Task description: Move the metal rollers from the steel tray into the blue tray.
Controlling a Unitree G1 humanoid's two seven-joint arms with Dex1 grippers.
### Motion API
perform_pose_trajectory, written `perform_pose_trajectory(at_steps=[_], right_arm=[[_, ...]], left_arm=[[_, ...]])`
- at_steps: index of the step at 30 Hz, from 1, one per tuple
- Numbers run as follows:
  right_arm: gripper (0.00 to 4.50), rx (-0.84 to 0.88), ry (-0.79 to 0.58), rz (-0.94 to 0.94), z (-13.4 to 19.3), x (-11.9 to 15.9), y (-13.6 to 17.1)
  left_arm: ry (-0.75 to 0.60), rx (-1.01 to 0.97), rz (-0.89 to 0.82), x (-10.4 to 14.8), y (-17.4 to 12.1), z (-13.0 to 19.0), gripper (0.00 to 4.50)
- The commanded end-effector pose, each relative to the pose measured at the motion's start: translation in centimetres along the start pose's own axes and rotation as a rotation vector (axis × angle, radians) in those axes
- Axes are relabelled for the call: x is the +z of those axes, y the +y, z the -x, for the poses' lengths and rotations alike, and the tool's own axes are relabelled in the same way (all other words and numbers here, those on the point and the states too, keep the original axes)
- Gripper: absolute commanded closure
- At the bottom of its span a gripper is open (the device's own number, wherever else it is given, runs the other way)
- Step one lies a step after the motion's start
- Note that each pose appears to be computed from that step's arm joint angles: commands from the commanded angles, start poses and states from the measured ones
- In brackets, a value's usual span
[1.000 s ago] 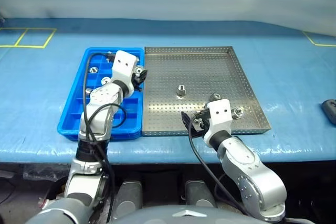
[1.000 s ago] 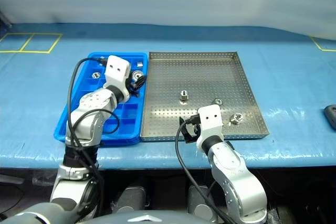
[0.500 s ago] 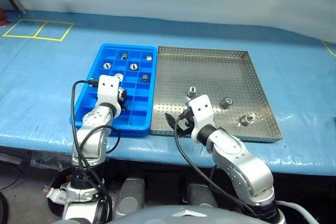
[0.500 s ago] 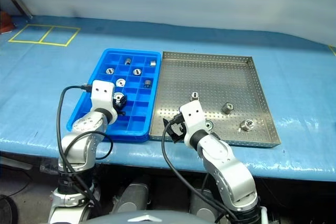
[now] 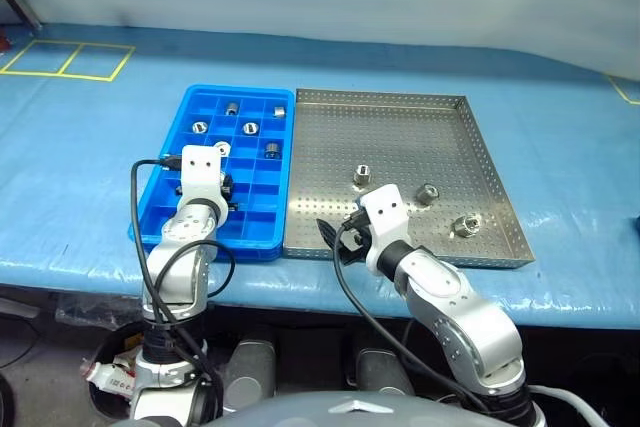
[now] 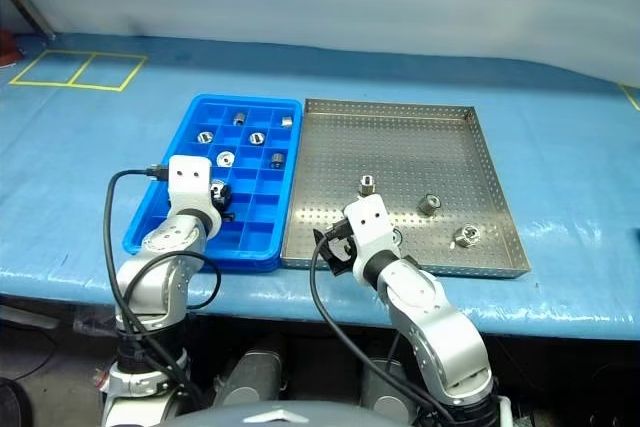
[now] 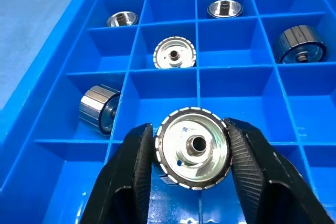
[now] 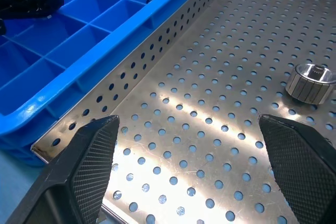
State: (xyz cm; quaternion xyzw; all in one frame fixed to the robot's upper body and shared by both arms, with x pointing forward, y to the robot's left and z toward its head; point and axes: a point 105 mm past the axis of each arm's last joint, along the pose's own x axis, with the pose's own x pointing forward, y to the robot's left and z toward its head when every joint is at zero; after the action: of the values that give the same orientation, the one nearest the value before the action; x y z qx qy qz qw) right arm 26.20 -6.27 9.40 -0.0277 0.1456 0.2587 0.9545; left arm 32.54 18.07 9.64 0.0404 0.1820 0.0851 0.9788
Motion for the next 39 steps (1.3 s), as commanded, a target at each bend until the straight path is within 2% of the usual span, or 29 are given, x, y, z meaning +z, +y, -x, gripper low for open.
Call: perform_pose_trajectory(at_steps=[1, 2, 7, 8, 12, 14, 16, 18, 20, 24, 31, 39], right_arm=[[0.00, -0.013, -0.041, 0.008, 0.4, 0.9, -0.1], [0.00, -0.014, -0.039, 0.008, 0.5, 0.8, -0.1], [0.00, -0.013, -0.038, 0.005, 0.5, 0.7, 0.0], [0.00, -0.014, -0.038, 0.005, 0.5, 0.8, 0.0], [0.00, -0.016, -0.040, 0.004, 0.4, 0.8, 0.0], [0.00, -0.019, -0.044, 0.002, 0.4, 1.0, 0.0], [0.00, -0.026, -0.048, 0.000, 0.4, 1.0, -0.1], [0.00, -0.035, -0.059, -0.003, 0.4, 1.2, -0.3], [0.00, -0.051, -0.069, -0.002, 0.5, 1.3, -0.6], [0.00, -0.091, -0.080, 0.010, 0.8, 1.5, -1.3], [0.00, -0.179, -0.088, -0.019, 1.9, 1.1, -2.2], [0.00, -0.227, -0.084, -0.041, 2.5, 0.7, -2.4]], left_arm=[[0.057, 0.135, 0.021, -1.6, 2.4, 0.3, 1.96], [0.054, 0.137, 0.028, -1.5, 2.4, 0.4, 1.73], [-0.026, 0.075, 0.029, 0.1, 1.6, 0.5, 0.04], [-0.041, 0.064, 0.020, 0.5, 1.4, 0.5, 0.01], [-0.264, -0.050, -0.023, 5.9, -0.2, 0.7, 0.01], [-0.380, -0.188, -0.052, 9.0, -2.1, 1.1, 0.01], [-0.445, -0.383, -0.083, 11.1, -4.8, 1.6, 0.01], [-0.415, -0.598, -0.116, 11.0, -8.0, 1.8, 0.01], [-0.342, -0.800, -0.201, 9.7, -11.3, 2.0, 0.01], [-0.219, -0.995, -0.236, 7.7, -16.0, 1.6, 0.01], [-0.122, -1.035, -0.256, 5.7, -21.0, -0.5, 0.01], [-0.099, -0.869, -0.286, 4.5, -22.0, -3.3, 0.01]])
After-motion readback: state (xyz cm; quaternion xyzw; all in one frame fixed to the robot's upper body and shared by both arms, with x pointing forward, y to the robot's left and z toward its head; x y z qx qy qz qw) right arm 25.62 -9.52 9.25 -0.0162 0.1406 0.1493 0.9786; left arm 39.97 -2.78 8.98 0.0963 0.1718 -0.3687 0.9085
